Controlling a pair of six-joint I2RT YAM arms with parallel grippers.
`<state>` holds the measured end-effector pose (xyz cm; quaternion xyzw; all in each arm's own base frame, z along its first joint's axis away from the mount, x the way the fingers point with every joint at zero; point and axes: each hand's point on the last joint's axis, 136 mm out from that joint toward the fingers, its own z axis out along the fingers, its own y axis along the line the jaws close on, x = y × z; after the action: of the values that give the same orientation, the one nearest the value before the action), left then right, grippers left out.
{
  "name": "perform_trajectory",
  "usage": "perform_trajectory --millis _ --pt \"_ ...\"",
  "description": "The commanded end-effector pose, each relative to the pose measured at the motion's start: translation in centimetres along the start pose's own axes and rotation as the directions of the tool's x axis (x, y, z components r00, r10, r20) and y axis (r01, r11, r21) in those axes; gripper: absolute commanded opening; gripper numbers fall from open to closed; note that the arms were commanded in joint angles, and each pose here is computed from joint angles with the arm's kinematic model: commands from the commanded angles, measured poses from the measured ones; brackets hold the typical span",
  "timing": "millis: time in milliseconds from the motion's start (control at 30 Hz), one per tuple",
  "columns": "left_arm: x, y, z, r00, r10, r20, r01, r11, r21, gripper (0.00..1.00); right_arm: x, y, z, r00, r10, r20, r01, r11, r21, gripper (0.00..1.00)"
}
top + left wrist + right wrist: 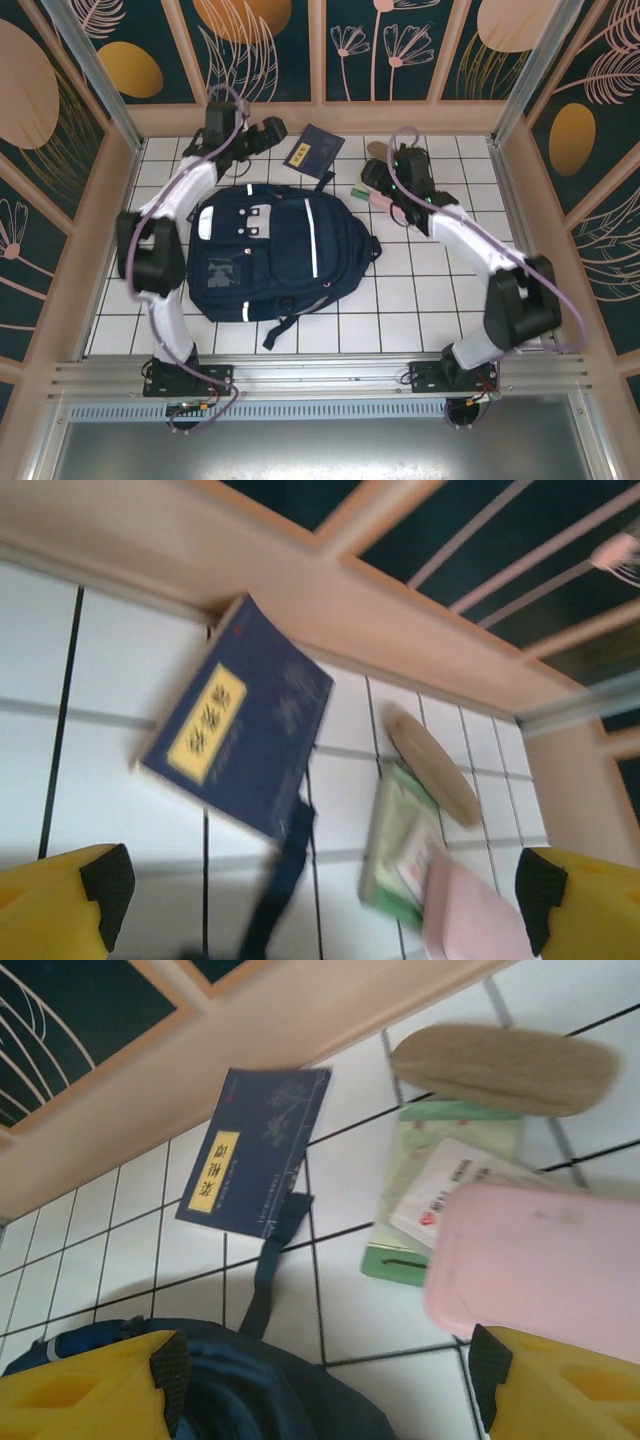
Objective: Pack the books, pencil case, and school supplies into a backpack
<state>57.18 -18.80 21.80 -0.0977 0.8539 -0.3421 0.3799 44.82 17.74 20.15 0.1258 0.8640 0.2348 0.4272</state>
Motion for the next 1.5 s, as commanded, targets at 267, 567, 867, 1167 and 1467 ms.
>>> perform_trajectory --millis 267,567,867,1167,1467 --pt "-1.3 5.6 13.2 0.999 0.041 0.026 -0.041 0.999 0.000 0.96 -1.8 4.0 15.3 0.988 0.095 -0.119 -0.114 0.981 -0.158 0.71" --pt "1.7 7.2 16.7 0.993 -0.110 -0.032 0.112 0.991 0.072 0.90 0.0 3.8 23.6 0.961 0.179 -0.211 -0.212 0.967 -0.142 0.69" --pt "7.0 5.8 18.2 0.974 -0.136 -0.184 0.159 0.980 0.121 0.87 2.6 1.9 26.2 0.928 0.243 -0.282 -0.276 0.958 -0.083 0.68" --pt "10.4 2.4 18.0 0.933 -0.167 -0.318 0.246 0.943 0.226 0.82 5.2 0.3 27.0 0.882 0.289 -0.373 -0.337 0.939 -0.069 0.68" --pt "7.2 -2.4 15.1 0.953 -0.117 -0.280 0.216 0.909 0.358 0.70 5.8 0.0 26.8 0.860 0.292 -0.418 -0.366 0.925 -0.107 0.66"
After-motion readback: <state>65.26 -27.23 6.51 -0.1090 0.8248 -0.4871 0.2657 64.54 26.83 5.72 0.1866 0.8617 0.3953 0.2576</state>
